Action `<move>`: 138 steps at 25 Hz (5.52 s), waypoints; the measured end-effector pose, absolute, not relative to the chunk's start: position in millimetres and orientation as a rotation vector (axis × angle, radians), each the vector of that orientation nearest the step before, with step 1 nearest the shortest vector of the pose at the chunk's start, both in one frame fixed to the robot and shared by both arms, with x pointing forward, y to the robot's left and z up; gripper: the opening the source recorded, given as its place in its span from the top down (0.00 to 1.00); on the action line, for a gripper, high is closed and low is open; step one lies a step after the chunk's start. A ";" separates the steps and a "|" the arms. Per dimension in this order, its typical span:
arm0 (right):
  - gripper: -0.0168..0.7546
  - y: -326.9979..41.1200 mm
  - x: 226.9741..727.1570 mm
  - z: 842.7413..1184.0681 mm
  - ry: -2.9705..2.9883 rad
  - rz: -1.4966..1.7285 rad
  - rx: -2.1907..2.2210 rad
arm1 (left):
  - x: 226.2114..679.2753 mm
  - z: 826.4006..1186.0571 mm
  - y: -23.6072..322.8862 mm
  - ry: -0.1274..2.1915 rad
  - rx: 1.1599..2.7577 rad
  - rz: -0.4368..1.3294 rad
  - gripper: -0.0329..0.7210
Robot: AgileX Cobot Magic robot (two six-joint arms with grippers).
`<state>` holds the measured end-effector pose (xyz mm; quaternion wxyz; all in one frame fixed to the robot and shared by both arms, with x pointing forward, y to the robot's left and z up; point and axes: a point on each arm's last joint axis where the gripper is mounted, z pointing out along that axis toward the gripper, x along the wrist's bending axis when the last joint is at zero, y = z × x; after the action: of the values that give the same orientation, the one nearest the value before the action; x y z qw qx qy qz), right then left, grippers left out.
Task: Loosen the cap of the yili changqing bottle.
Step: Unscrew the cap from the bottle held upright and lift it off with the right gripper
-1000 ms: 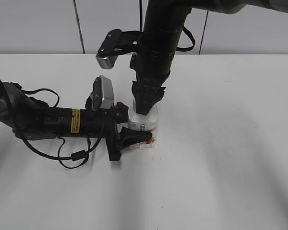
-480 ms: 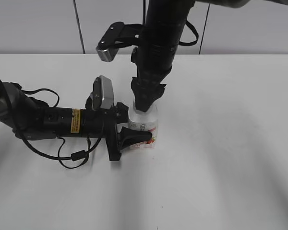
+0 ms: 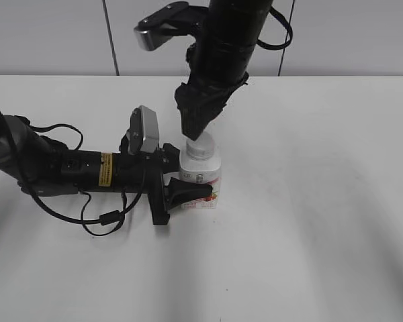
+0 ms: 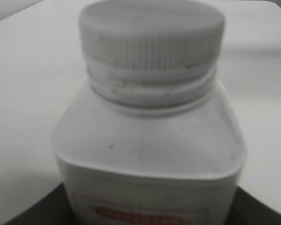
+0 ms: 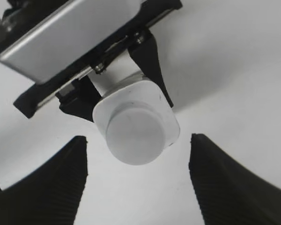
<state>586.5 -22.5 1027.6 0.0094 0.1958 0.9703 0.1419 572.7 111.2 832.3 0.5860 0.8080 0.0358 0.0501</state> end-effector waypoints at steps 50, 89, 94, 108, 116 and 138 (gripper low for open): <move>0.29 -15.5 592.8 991.1 2.514 0.307 2.117 | 575.0 832.7 111.4 0.112 1.878 0.132 0.46; 0.47 -15.7 597.0 991.1 2.812 0.377 1.517 | 575.6 832.2 111.6 0.123 1.883 0.134 0.46; 0.47 -15.7 597.0 991.1 2.976 0.387 1.052 | 575.5 832.2 111.6 0.122 1.883 0.134 0.46; 0.47 -16.4 595.6 991.8 3.095 0.366 0.084 | 574.3 832.2 111.4 0.105 1.883 0.128 0.46; 0.48 -16.2 595.9 993.3 3.089 0.367 0.022 | 574.3 832.2 111.4 0.104 1.884 0.128 0.46; 0.48 -32.4 606.7 1028.7 2.919 0.273 0.462 | 574.1 832.4 111.6 0.101 1.882 0.126 0.46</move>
<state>606.7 -32.4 1028.7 0.0867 0.1552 0.9798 0.0916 574.1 111.6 832.4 0.5862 0.8072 0.0432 0.0541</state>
